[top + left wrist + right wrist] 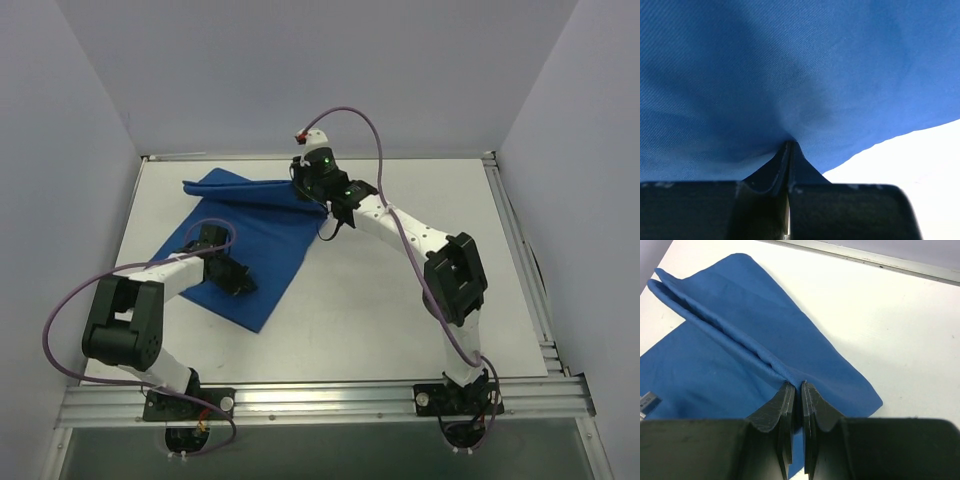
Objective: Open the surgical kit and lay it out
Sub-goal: Open the surgical kit at the center of the board.
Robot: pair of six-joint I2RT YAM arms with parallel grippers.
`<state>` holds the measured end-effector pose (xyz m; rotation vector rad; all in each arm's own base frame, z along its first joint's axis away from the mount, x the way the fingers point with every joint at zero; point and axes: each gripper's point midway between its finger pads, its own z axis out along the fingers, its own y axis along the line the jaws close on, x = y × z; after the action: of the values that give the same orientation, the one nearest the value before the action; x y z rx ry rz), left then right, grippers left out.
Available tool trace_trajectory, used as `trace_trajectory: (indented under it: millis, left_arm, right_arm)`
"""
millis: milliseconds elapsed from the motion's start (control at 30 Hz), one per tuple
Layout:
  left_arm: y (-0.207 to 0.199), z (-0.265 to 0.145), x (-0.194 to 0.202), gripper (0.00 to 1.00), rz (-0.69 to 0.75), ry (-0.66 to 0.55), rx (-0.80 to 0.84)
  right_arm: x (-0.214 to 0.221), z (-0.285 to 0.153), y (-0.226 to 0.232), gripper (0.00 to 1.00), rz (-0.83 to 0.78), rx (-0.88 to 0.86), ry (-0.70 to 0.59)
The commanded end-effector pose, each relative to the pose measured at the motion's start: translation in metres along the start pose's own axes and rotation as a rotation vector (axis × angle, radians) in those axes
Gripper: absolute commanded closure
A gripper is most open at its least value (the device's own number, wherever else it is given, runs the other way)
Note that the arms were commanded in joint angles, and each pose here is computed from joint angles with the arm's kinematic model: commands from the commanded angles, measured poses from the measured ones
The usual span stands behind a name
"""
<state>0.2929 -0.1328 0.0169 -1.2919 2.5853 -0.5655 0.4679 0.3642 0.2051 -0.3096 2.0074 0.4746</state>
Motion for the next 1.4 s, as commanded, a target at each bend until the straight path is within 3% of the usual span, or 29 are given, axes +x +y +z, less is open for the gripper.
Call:
trace_trajectory:
  millis: [0, 333, 533, 667, 700, 733, 767, 900, 933, 967, 1000, 1067, 1167, 1200, 1267, 1367]
  left_arm:
    - [0.059, 0.01, 0.009, 0.98, -0.024, 0.023, -0.226]
    - [0.09, -0.002, 0.012, 0.98, -0.113, 0.031, -0.234]
    - [0.093, -0.009, 0.005, 0.98, -0.125, 0.009, -0.225]
    - [0.096, -0.011, 0.007, 0.98, -0.125, 0.009, -0.223]
    - [0.092, -0.01, 0.007, 0.98, -0.115, 0.007, -0.201]
    - [0.089, -0.011, 0.007, 0.98, -0.097, 0.015, -0.184]
    - [0.082, -0.014, 0.005, 0.98, -0.078, 0.007, -0.155]
    - [0.041, -0.04, -0.007, 0.97, 0.063, -0.048, -0.003]
    - [0.033, -0.049, -0.01, 0.91, 0.109, -0.076, 0.028]
    - [0.015, -0.071, -0.018, 0.76, 0.145, -0.142, 0.1]
    - [0.008, -0.082, -0.022, 0.47, 0.168, -0.178, 0.126]
    - [-0.001, -0.113, -0.028, 0.27, 0.205, -0.258, 0.178]
    - [-0.015, -0.153, -0.047, 0.13, 0.267, -0.378, 0.199]
    - [-0.022, -0.17, -0.062, 0.12, 0.272, -0.451, 0.198]
    - [-0.022, -0.177, -0.072, 0.12, 0.312, -0.476, 0.165]
    - [-0.023, -0.181, -0.093, 0.12, 0.309, -0.471, 0.145]
  right_arm:
    - [-0.055, -0.015, -0.007, 1.0, 0.028, -0.005, -0.14]
    - [-0.057, 0.003, -0.095, 1.0, 0.042, 0.08, -0.117]
    - [-0.032, 0.022, -0.167, 0.99, 0.095, 0.154, -0.054]
    - [-0.007, 0.036, -0.209, 0.79, 0.114, 0.204, 0.023]
    - [-0.003, 0.041, -0.214, 0.71, 0.117, 0.201, 0.032]
    - [-0.003, 0.04, -0.222, 0.54, 0.116, 0.211, 0.035]
    - [-0.004, 0.04, -0.227, 0.47, 0.113, 0.22, 0.037]
    - [-0.029, 0.028, -0.235, 0.3, 0.089, 0.259, 0.037]
    - [-0.031, 0.025, -0.233, 0.29, 0.091, 0.253, 0.038]
    - [-0.039, 0.018, -0.227, 0.29, 0.108, 0.239, 0.024]
    - [-0.039, 0.015, -0.219, 0.29, 0.122, 0.206, 0.023]
    - [-0.025, 0.006, -0.206, 0.29, 0.168, 0.171, 0.043]
    - [0.004, 0.0, -0.173, 0.33, 0.268, 0.056, 0.059]
    - [0.004, 0.001, -0.156, 0.35, 0.3, 0.018, 0.04]
    - [0.032, -0.005, -0.136, 0.45, 0.341, -0.034, 0.078]
    - [0.054, -0.009, -0.109, 0.46, 0.405, -0.104, 0.081]
